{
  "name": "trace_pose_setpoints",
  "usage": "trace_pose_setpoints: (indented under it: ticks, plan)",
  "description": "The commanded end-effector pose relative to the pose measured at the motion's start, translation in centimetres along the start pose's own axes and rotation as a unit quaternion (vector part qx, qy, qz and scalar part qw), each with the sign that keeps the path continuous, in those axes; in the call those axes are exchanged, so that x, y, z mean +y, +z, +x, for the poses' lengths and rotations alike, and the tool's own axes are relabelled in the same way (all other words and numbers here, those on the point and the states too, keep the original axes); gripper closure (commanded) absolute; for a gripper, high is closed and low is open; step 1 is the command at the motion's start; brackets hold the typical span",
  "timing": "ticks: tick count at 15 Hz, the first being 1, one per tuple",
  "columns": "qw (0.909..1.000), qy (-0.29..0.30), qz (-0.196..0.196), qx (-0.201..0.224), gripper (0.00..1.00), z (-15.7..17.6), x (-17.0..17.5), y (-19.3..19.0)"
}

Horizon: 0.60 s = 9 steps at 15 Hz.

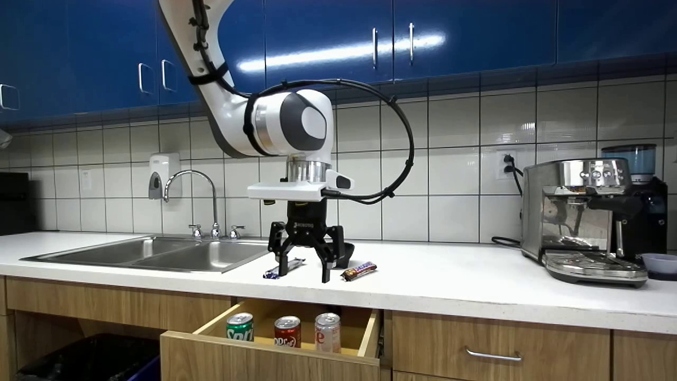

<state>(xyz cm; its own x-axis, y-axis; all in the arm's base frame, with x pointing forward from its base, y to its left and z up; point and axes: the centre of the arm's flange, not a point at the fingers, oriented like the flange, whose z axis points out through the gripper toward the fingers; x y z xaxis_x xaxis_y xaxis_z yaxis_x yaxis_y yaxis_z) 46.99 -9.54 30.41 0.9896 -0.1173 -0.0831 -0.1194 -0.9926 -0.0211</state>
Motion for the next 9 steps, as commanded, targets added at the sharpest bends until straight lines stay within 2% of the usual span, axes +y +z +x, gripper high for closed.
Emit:
trace_pose_setpoints:
  ticks: [1,9]
  plan:
    - [1.0000,0.001,0.000,-0.001,0.00,0.01,0.05,-0.03]
    - [1.0000,0.001,0.000,-0.004,0.00,0.00,0.07,-0.03]
